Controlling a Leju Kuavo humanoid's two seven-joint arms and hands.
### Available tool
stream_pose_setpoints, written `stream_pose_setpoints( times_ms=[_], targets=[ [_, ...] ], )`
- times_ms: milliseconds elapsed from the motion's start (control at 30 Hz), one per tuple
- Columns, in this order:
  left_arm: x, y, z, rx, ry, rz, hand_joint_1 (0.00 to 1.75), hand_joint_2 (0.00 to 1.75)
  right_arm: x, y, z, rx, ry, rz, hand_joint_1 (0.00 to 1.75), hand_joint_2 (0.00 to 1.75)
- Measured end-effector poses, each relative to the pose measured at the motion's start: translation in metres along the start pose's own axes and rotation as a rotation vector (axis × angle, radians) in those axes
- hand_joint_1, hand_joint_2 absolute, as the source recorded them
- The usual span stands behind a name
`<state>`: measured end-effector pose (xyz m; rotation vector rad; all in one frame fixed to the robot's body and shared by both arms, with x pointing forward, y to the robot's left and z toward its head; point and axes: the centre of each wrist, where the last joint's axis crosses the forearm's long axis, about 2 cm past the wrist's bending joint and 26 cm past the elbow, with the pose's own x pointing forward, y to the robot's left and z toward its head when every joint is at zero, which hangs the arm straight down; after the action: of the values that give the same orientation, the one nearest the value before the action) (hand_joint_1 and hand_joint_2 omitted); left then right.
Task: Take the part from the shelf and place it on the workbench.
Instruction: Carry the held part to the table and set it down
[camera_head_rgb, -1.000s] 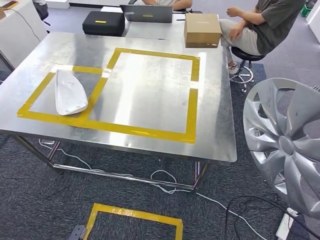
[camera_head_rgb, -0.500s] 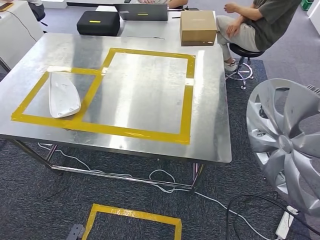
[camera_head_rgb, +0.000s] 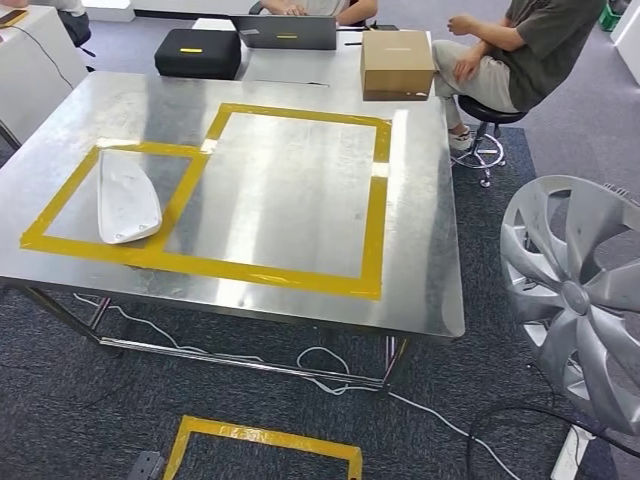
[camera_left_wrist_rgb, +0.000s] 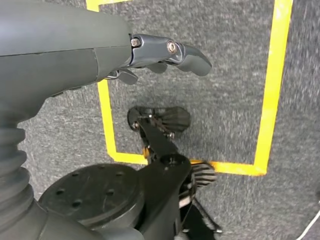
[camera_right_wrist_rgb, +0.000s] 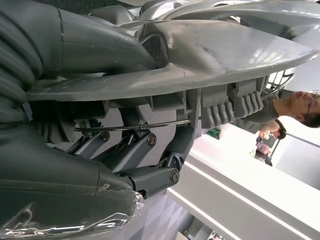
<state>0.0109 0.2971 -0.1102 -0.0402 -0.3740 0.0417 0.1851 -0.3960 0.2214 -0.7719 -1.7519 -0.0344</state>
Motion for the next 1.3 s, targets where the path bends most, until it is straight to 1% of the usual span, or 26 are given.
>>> stream_pose_setpoints(
  times_ms=[133,367,700,767,867,1000,1100,1200,1300],
  targets=[
    [-0.003,0.003,0.001,0.003,0.006,-0.002,0.00,1.75,-0.004,0.001,-0.003,0.006,0.010,0.003,1.75,1.75],
    [0.010,0.003,-0.004,0.006,-0.017,-0.012,0.00,1.75,-0.003,0.002,-0.010,0.000,0.011,0.026,1.75,1.75],
    [-0.005,0.002,0.001,0.003,0.046,0.046,0.00,1.75,-0.007,0.007,-0.013,0.021,0.031,0.063,1.75,1.75],
    [0.000,0.001,-0.001,-0.001,0.036,0.040,0.00,1.75,-0.006,0.007,-0.017,0.024,0.026,0.087,1.75,1.75],
    [0.007,0.002,-0.003,-0.005,0.016,0.024,0.00,1.75,-0.004,0.010,-0.029,0.039,0.006,0.158,1.75,1.75],
    [0.005,0.003,-0.003,-0.013,0.020,0.007,0.00,1.75,-0.004,0.024,-0.049,0.090,-0.007,0.299,1.75,1.75],
    [0.006,0.002,-0.003,-0.025,0.029,-0.004,0.00,1.75,0.003,0.043,-0.068,0.128,-0.030,0.409,1.75,1.75],
    [0.009,0.002,-0.004,-0.033,0.033,-0.013,0.00,1.75,0.012,0.060,-0.082,0.154,-0.063,0.435,1.75,1.75],
    [0.010,0.003,-0.005,-0.037,0.035,-0.022,0.00,1.75,0.018,0.071,-0.090,0.176,-0.089,0.448,1.75,1.75]
  ],
)
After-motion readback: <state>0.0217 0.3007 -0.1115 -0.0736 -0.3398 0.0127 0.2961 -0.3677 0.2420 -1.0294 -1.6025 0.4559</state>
